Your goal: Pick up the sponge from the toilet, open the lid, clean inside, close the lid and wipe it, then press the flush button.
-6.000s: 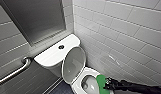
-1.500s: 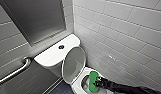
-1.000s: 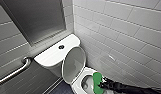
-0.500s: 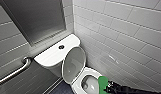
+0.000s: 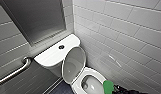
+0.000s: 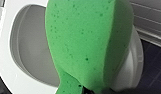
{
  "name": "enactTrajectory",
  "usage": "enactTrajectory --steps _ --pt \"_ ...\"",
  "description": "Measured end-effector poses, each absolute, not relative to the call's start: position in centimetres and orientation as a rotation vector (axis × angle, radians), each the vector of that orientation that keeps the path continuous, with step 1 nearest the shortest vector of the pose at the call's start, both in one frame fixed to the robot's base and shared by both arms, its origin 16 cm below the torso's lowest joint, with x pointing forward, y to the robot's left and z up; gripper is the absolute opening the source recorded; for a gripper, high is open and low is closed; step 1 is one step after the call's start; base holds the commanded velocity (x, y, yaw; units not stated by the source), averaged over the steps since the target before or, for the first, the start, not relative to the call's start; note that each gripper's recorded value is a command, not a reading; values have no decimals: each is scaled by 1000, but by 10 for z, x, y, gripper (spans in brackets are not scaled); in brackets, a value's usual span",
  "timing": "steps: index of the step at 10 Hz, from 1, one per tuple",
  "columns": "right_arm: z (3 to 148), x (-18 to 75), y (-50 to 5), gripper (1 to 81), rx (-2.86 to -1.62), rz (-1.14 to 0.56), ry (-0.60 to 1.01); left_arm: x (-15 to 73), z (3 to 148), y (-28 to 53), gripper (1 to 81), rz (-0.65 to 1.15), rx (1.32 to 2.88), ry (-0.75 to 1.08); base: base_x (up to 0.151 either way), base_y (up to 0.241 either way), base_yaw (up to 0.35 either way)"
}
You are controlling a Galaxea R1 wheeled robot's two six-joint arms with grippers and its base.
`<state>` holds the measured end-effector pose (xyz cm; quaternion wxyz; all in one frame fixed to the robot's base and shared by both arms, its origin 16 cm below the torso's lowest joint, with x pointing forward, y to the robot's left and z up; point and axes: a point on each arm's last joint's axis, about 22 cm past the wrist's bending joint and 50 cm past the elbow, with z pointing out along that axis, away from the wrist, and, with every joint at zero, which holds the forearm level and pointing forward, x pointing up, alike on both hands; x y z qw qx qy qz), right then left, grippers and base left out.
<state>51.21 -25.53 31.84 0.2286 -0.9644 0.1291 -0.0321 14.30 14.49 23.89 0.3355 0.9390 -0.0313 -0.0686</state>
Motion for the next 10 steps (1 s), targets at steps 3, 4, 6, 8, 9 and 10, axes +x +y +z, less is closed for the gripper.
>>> enactTrajectory --steps 3,4,6,8,9,10 --pt "323 467 -288 10 -2689 -8 402 143 235 164 811 -183 2478 -87 0 0 0" --pt "326 455 -301 10 -2703 12 419 143 235 162 811 -183 2476 -86 0 0 0" --pt "334 431 -331 10 -2733 46 452 143 235 163 811 -186 2477 -80 0 0 0" --pt "340 400 -356 10 -2766 104 499 142 234 167 811 -193 2483 -77 0 0 0" --pt "339 379 -363 10 -2775 146 517 142 234 173 811 -198 2492 -62 0 0 0" --pt "338 357 -367 10 -2777 190 535 142 233 175 811 -203 2496 -50 0 0 0"
